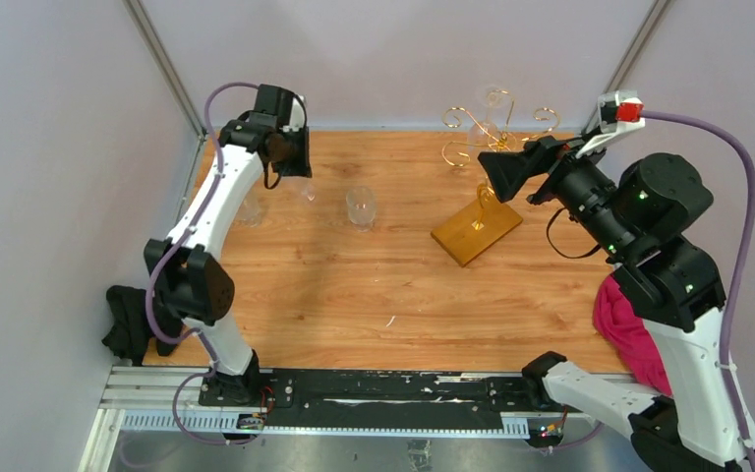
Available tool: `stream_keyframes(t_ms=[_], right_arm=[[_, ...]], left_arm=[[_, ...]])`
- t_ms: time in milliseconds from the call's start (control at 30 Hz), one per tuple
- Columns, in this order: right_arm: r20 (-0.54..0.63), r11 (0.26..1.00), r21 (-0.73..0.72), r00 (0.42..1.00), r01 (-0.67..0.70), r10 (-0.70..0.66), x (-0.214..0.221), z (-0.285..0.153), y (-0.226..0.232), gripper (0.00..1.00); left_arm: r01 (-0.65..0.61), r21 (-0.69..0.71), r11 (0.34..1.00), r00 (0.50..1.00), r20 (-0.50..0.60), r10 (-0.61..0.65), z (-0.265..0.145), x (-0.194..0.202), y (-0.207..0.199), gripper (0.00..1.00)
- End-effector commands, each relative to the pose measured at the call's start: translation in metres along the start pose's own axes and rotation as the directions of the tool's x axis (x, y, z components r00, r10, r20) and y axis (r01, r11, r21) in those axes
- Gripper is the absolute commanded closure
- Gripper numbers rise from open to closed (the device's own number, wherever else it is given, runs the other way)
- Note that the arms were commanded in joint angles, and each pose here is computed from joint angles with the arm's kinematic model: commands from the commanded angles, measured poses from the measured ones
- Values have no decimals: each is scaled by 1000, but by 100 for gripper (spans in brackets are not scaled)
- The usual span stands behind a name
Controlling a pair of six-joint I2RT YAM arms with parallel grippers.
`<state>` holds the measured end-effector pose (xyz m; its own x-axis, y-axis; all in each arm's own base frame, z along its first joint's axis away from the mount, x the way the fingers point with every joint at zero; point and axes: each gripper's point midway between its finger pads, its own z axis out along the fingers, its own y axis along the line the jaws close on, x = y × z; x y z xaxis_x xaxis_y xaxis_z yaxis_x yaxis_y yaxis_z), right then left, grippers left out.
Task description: Take the wine glass off the wine glass rack
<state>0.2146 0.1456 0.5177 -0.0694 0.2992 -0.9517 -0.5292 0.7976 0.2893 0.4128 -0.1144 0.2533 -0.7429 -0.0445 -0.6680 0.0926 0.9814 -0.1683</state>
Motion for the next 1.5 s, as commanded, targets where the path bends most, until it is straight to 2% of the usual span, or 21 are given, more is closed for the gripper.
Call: stream_keyframes(t_ms=[0,200,700,1100,1233,1467], right_arm=[[-27,991,125,999,44,-41,10,2,-27,0],[-55,988,146,998,43,-35,18,10,-32,0],[-87,990,138,996,38,-26,30,22,-32,0],[-113,993,112,993,30,-17,40,29,-29,0],[-137,997,79,990,19,-8,47,35,-24,0],[-158,997,70,987,12,-1,54,44,-23,0]], left_arm=[[-36,16,999,994,-102,38,28,18,-1,100],[-45,-4,999,979,-200,43,60,41,6,100],[-45,-15,999,956,-292,39,93,67,12,100],[-50,-24,998,968,-247,42,76,55,12,66],[-58,-38,998,978,-204,49,61,44,13,60],[-56,-42,998,991,-125,50,31,23,11,56]])
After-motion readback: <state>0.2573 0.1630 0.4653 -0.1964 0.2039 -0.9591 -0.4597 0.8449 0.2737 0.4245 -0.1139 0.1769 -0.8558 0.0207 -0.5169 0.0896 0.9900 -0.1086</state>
